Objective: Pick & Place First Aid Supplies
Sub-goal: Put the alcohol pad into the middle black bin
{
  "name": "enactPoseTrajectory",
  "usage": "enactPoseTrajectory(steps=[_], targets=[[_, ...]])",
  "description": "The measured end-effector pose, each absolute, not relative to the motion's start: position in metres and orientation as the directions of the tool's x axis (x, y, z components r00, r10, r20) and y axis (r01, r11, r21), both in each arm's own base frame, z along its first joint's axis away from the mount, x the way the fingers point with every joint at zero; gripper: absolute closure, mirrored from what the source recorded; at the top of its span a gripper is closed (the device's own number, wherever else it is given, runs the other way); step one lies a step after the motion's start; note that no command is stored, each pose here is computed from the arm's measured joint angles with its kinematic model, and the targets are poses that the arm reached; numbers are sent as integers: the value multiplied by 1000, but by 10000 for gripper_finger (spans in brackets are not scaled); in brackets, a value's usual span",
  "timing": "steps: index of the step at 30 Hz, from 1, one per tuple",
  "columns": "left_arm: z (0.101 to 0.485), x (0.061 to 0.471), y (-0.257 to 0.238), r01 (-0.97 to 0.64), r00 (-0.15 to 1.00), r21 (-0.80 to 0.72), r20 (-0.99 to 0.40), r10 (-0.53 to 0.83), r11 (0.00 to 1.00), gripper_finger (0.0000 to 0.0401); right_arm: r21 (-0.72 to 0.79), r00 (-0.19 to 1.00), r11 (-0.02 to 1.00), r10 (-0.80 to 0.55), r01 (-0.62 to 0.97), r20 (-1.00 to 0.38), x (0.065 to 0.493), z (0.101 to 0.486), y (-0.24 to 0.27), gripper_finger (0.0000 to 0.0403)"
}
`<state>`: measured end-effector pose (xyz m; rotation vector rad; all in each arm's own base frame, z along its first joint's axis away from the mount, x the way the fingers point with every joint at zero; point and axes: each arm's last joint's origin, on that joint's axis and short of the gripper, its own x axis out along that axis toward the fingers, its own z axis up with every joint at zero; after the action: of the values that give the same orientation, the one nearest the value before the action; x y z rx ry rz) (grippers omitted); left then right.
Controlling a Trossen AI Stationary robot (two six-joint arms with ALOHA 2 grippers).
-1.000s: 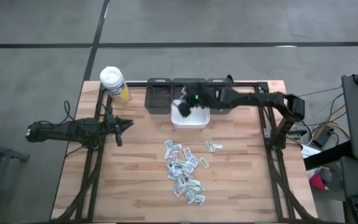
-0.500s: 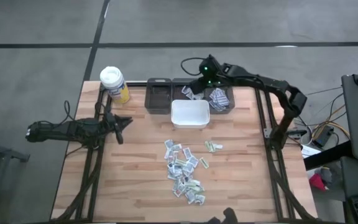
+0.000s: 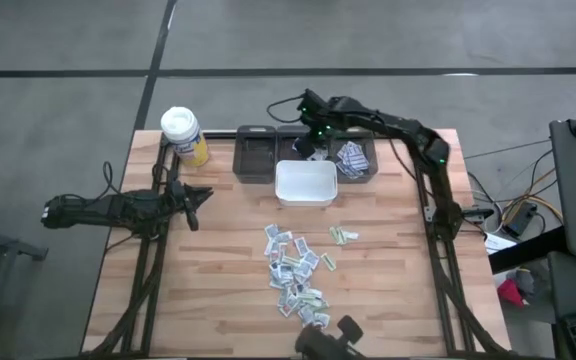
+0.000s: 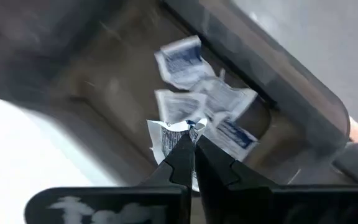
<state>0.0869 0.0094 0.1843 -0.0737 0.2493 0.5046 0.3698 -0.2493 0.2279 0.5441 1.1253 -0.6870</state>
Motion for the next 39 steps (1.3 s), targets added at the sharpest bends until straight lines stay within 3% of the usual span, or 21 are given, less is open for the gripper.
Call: enactPoseTrajectory(steps=[8, 23, 34, 39], targets=[[184, 87, 9, -491, 846, -26, -254, 469, 871, 348, -31, 144, 756, -164, 653, -976, 393, 219, -268, 394], [184, 87, 9, -492, 845, -28, -254, 470, 870, 348, -34, 138, 768, -158, 640, -978, 401, 219, -273, 393], [184, 87, 9, -491, 845, -26, -255, 470, 871, 348, -42, 138, 795, -156, 605, -978, 401, 219, -272, 331], [184, 87, 9, -492, 845, -27, -255, 470, 870, 348, -35, 130, 804, -138, 594, -982, 397, 237, -266, 318]])
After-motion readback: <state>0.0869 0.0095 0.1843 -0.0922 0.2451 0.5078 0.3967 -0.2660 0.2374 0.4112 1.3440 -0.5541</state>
